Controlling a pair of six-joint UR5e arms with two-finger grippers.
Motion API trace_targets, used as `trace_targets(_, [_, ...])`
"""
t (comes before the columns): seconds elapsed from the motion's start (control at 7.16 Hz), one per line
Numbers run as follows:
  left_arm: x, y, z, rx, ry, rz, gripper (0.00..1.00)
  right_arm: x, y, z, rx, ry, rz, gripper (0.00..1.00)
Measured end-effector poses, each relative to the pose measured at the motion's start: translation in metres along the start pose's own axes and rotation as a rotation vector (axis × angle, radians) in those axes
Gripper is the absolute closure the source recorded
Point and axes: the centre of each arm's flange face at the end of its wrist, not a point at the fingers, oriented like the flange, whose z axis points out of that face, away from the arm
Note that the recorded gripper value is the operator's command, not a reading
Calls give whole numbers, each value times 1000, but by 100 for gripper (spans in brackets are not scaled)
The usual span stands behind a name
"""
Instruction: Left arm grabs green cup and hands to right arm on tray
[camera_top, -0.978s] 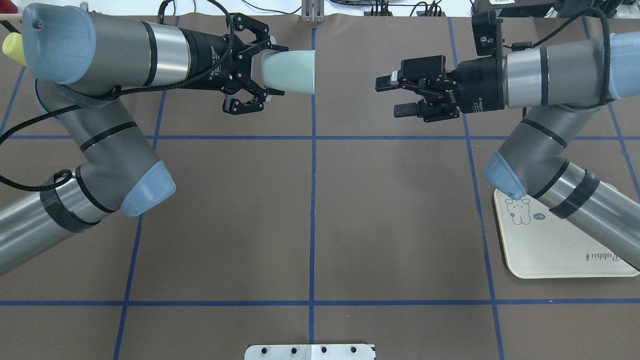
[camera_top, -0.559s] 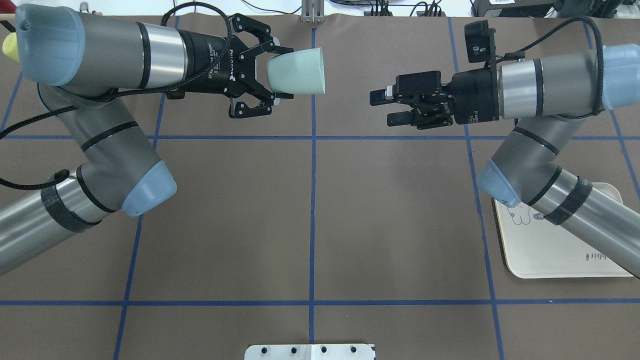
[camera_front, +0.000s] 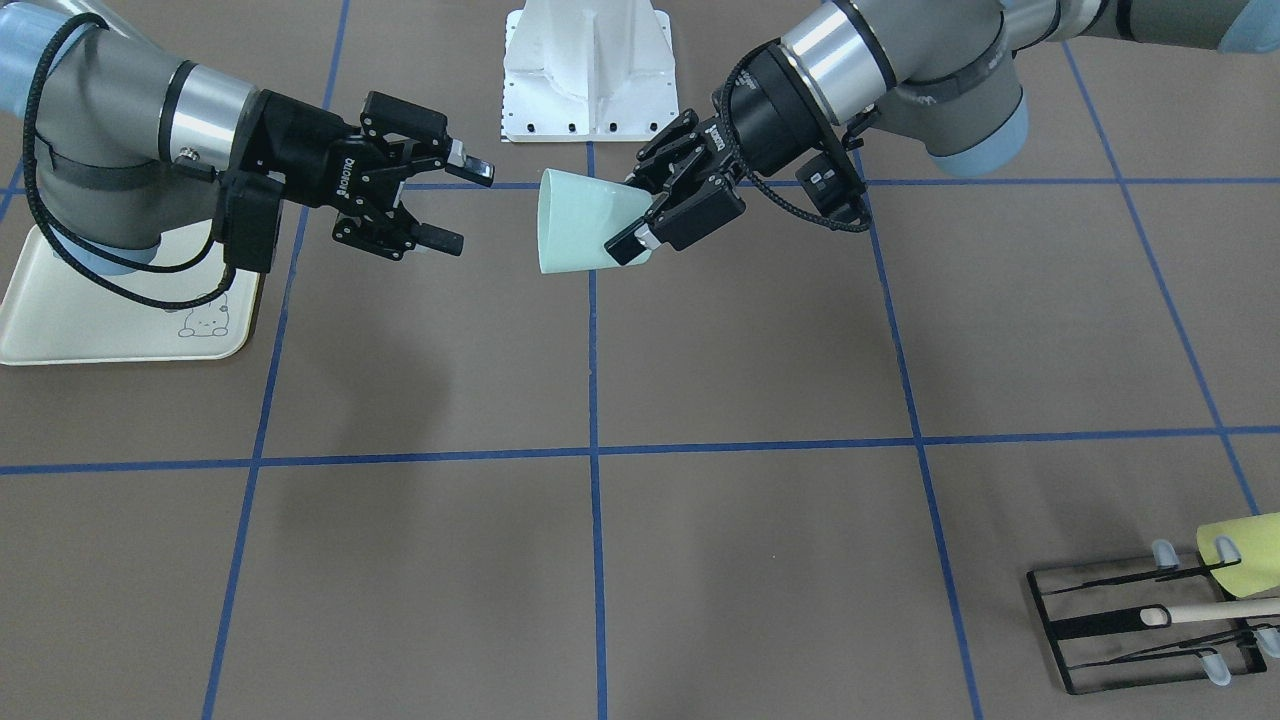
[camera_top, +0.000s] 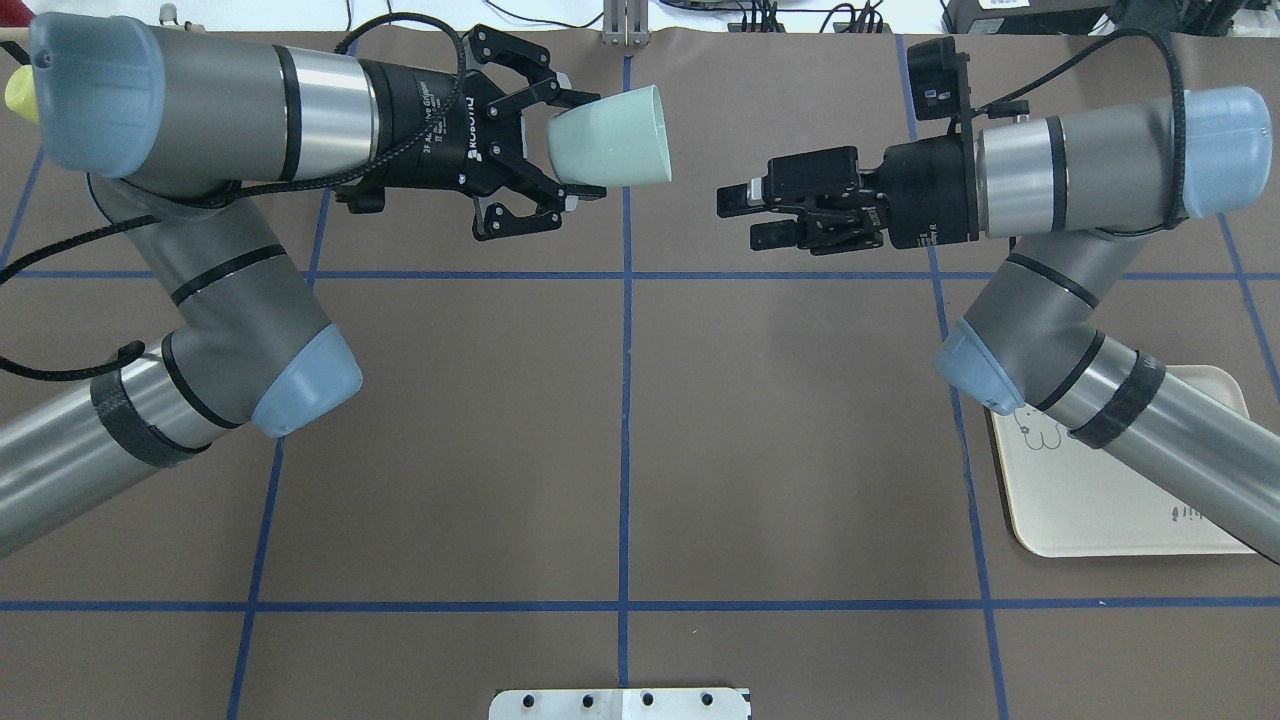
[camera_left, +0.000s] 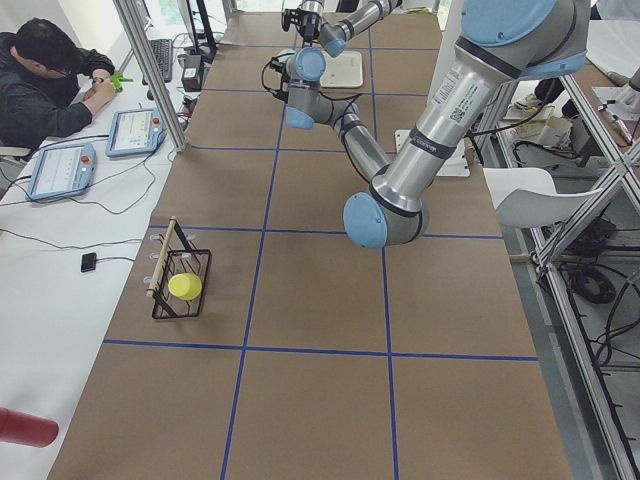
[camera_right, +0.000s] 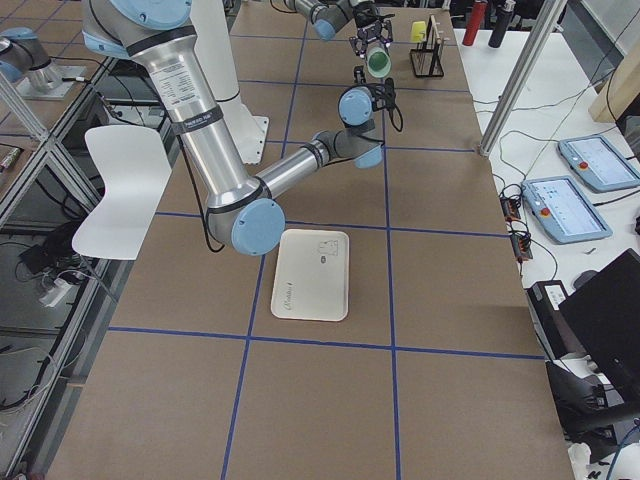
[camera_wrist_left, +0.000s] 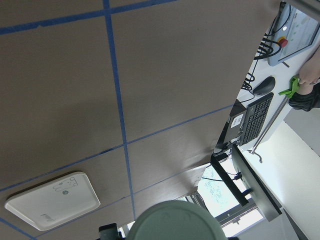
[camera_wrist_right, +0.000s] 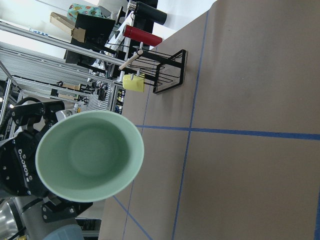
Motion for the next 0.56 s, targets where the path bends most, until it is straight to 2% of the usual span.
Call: trace_targets(0.56, [-19, 7, 12, -23, -33, -7, 75, -3, -1, 3, 5, -5, -3, 12])
